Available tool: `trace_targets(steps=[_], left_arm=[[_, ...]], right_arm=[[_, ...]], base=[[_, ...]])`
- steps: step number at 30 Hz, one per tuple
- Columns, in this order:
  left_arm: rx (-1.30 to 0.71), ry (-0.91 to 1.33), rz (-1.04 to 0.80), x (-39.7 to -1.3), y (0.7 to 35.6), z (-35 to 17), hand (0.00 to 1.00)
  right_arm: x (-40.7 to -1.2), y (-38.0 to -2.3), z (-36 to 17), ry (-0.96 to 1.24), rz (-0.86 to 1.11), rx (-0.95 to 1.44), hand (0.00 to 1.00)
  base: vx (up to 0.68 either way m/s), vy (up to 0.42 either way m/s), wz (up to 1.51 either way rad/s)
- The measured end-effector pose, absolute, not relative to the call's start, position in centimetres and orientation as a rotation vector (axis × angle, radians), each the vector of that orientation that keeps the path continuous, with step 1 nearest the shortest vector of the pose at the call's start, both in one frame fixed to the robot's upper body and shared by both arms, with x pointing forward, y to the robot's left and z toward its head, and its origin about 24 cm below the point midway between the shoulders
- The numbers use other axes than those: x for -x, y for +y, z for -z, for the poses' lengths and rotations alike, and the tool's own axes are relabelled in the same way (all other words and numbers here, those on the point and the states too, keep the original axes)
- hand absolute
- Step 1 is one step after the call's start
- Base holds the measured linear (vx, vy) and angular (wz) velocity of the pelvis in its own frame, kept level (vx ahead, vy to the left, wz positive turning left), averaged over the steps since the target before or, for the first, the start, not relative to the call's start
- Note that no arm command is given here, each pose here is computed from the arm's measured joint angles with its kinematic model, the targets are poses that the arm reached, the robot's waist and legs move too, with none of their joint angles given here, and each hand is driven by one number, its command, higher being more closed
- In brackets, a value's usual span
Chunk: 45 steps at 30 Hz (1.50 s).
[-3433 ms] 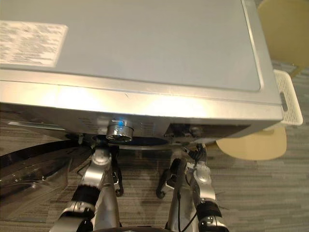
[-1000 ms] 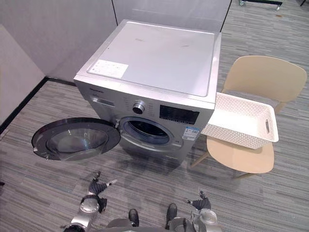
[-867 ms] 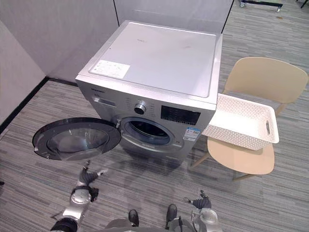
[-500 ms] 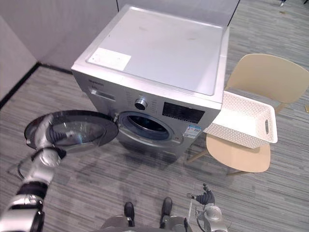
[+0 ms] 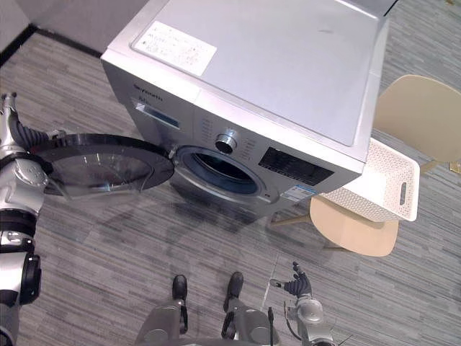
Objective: Pick up the laundry basket with both hands and put the clothes into the washing machine.
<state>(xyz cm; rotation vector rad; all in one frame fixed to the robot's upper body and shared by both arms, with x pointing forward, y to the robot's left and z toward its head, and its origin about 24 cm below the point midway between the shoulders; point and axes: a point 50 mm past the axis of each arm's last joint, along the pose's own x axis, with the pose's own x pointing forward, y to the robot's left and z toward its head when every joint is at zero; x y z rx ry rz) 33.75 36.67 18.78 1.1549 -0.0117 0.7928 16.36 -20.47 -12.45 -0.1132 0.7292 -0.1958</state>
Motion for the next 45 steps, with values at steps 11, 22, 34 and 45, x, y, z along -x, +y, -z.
trace_targets(steps=[11, 22, 34, 45], left_arm=[[-1.1, 0.165, -0.677, -33.2, 37.7, -15.7, 0.0], [-1.01, 0.188, -0.598, -31.8, 37.7, -12.4, 0.0], [-1.073, 0.162, -0.528, -33.1, 35.2, -11.9, 0.0], [-1.066, -0.059, -0.52, -32.2, 32.9, -14.4, 0.0]], right_arm=[[-16.4, -20.9, 12.4, 0.722, 0.23, 0.044, 0.0], [-16.1, -21.4, 12.5, 0.734, 0.244, 0.054, 0.0], [-18.5, -19.6, 11.6, 0.68, 0.214, 0.057, 0.0], [-18.9, -19.7, 11.3, 0.662, 0.239, 0.064, 0.0]], base=[[-0.02, 0.039, 0.09], [-0.05, 0.015, -0.04], [-0.05, -0.001, 0.17], [-0.01, 0.011, 0.11]])
